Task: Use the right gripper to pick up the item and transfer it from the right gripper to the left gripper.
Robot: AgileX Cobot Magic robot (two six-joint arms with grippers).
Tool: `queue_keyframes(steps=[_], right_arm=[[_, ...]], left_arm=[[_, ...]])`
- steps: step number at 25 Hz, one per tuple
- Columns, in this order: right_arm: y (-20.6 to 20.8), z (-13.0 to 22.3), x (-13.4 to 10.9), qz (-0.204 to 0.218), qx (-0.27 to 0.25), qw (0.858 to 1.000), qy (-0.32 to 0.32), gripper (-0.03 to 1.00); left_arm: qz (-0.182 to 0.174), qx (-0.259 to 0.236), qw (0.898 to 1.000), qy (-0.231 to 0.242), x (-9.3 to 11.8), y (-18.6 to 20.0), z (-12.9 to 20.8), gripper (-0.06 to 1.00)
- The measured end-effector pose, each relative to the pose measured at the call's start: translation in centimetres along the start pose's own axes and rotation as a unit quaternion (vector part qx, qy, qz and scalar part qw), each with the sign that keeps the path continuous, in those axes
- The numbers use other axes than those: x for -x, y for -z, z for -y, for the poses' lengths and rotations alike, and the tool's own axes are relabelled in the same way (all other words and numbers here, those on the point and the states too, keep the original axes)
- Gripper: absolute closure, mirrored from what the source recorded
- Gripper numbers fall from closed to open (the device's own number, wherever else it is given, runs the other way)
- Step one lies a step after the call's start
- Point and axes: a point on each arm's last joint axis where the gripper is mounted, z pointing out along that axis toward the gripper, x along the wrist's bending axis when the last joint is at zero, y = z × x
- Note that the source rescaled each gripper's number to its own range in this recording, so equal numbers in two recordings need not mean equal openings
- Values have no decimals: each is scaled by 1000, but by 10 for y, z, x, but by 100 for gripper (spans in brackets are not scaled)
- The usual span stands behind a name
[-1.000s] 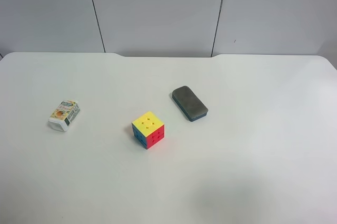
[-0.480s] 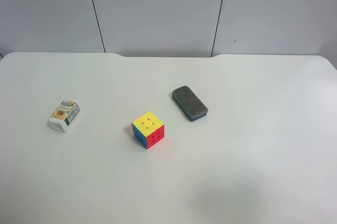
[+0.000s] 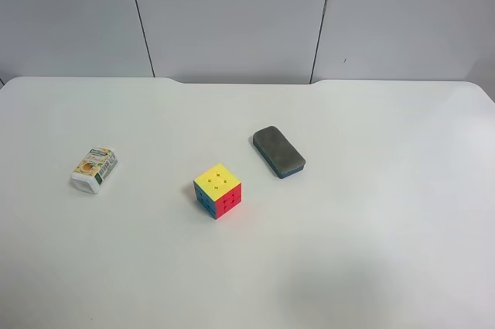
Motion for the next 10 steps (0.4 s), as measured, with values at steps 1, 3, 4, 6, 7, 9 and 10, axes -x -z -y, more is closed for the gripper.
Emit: queue_keyframes(steps=[1, 3, 4, 6, 7, 9, 10], right_arm=[[0, 0, 0, 0, 0, 1000, 0, -3], [0, 0, 0, 0, 0, 1000, 0, -3], [0, 0, 0, 0, 0, 1000, 0, -3], [0, 0, 0, 0, 0, 1000, 0, -3], [0, 0, 0, 0, 0, 1000, 0, -3], [0, 0, 0, 0, 0, 1000, 0, -3], [0, 0, 0, 0, 0, 1000, 0, -3]], left_arm=[[0, 0, 1000, 0, 0, 0, 0, -6], [0, 0, 1000, 0, 0, 0, 0, -6], [0, 0, 1000, 0, 0, 0, 0, -6], [0, 0, 1000, 0, 0, 0, 0, -6], [0, 0, 1000, 0, 0, 0, 0, -6], [0, 0, 1000, 0, 0, 0, 0, -6], [0, 0, 1000, 0, 0, 0, 0, -6]])
